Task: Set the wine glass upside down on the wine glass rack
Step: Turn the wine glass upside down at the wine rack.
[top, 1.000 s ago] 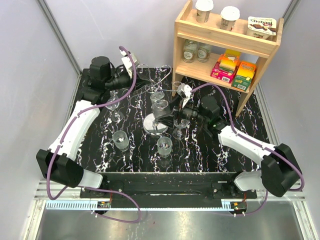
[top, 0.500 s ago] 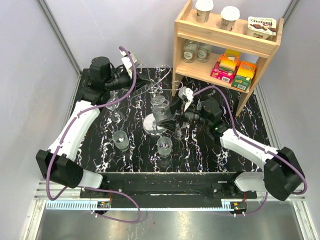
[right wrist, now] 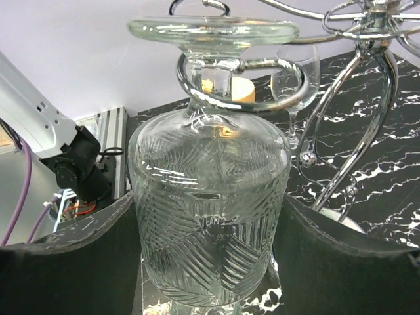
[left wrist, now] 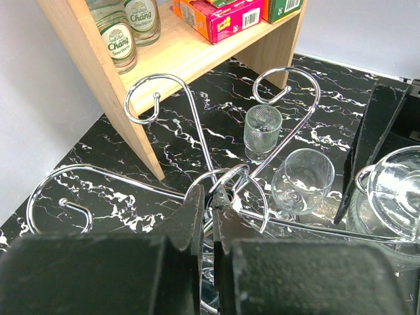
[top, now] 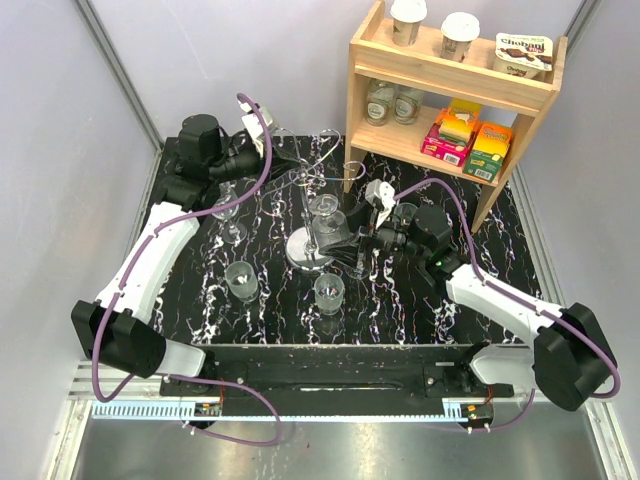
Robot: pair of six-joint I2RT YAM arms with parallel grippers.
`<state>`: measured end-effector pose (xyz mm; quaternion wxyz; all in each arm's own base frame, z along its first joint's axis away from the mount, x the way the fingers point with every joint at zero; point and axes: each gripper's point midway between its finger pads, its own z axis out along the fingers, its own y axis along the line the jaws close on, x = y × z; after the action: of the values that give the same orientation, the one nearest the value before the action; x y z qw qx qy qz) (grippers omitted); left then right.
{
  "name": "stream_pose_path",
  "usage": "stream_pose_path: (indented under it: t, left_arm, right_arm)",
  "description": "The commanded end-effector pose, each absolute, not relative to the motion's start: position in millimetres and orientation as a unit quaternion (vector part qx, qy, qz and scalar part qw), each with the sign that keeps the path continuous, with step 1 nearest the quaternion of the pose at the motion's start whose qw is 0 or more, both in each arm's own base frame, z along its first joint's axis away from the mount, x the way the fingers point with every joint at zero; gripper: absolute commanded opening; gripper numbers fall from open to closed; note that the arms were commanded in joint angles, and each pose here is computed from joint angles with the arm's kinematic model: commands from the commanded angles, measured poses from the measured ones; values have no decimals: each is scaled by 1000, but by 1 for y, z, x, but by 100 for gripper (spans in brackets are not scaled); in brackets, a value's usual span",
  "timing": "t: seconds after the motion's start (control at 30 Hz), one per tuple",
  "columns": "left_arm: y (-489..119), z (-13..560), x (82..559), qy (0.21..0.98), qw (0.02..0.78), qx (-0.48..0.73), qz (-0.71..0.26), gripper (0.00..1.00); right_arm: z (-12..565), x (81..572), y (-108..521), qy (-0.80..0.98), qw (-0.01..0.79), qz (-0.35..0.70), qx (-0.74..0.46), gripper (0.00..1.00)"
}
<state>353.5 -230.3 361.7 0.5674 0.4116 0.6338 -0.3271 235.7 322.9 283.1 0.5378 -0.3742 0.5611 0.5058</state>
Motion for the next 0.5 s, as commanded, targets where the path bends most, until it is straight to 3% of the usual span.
stream_pose_path:
  t: [0.0, 0.27, 0.47]
  left_arm:
    - [-218, 372, 359, 634, 590, 397, -304, 0]
    - [-219, 376, 359, 632, 592, 397, -305, 0]
    - [-219, 375, 359, 633, 591, 397, -306, 0]
  right_arm:
    - [319, 237, 313, 496, 608, 488, -381, 0]
    - [303, 248, 312, 508, 617, 468, -377, 1]
    - [298, 254, 313, 518, 614, 463, -376, 16]
